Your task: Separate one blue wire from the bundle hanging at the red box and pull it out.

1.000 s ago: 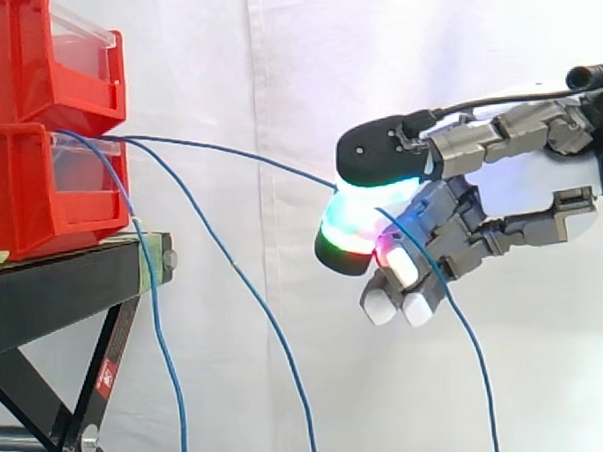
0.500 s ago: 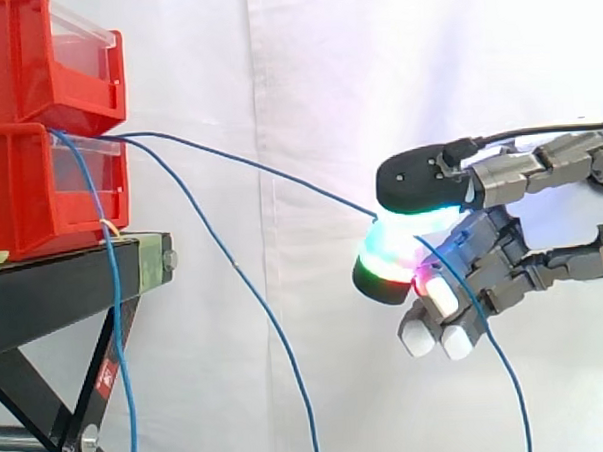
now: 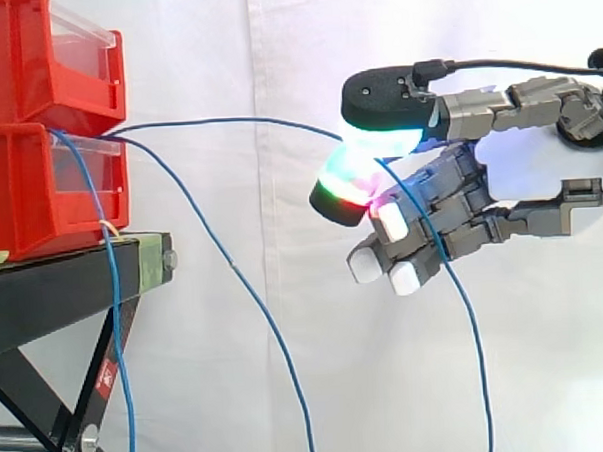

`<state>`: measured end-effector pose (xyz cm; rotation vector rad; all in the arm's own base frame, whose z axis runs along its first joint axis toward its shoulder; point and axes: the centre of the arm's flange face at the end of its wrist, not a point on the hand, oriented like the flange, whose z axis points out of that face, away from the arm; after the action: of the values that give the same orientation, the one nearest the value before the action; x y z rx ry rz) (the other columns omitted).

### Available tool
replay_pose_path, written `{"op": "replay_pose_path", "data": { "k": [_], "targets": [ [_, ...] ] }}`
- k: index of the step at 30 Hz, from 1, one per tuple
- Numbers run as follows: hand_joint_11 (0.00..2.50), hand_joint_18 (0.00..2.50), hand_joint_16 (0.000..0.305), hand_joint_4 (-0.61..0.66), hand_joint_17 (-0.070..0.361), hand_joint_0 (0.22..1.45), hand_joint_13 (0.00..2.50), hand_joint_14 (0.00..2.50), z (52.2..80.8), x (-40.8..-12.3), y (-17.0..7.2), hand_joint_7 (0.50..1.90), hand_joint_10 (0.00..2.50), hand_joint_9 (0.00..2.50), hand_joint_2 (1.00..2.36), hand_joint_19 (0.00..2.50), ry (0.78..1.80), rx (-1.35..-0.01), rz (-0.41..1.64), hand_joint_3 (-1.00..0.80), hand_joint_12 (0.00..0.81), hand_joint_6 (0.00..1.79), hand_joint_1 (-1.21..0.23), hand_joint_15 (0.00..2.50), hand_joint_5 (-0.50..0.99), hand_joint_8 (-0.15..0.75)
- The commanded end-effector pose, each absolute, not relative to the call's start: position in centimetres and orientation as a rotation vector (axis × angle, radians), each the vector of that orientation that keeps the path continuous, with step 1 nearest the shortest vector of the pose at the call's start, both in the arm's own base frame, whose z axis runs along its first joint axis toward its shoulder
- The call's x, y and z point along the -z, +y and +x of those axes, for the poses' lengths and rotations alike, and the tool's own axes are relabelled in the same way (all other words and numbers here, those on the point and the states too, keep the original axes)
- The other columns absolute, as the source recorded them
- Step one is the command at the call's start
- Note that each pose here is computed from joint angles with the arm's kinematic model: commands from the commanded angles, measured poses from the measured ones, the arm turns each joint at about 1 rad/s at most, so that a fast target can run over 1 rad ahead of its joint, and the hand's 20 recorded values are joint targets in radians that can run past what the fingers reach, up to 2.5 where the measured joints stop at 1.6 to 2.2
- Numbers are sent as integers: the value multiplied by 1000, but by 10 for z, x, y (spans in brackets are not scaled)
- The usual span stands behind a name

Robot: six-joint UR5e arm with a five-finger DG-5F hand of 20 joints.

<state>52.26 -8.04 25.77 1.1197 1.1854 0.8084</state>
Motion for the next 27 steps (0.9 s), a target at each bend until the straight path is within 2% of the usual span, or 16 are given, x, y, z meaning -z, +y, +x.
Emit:
{"op": "replay_pose_path", "data": {
  "k": [1, 27],
  "targets": [
    [798, 582, 45, -108, 102, 606, 725, 22, 523, -258, -81, 1250, 21, 1010, 1035, 695, 1184, -808, 1120, -10, 375, 789, -790, 635, -117, 282],
    [812, 545, 48, -96, 108, 600, 677, 24, 523, -258, -82, 1251, 21, 979, 1032, 646, 1184, -805, 1120, 1, 380, 799, -790, 612, -116, 265]
  ]
}}
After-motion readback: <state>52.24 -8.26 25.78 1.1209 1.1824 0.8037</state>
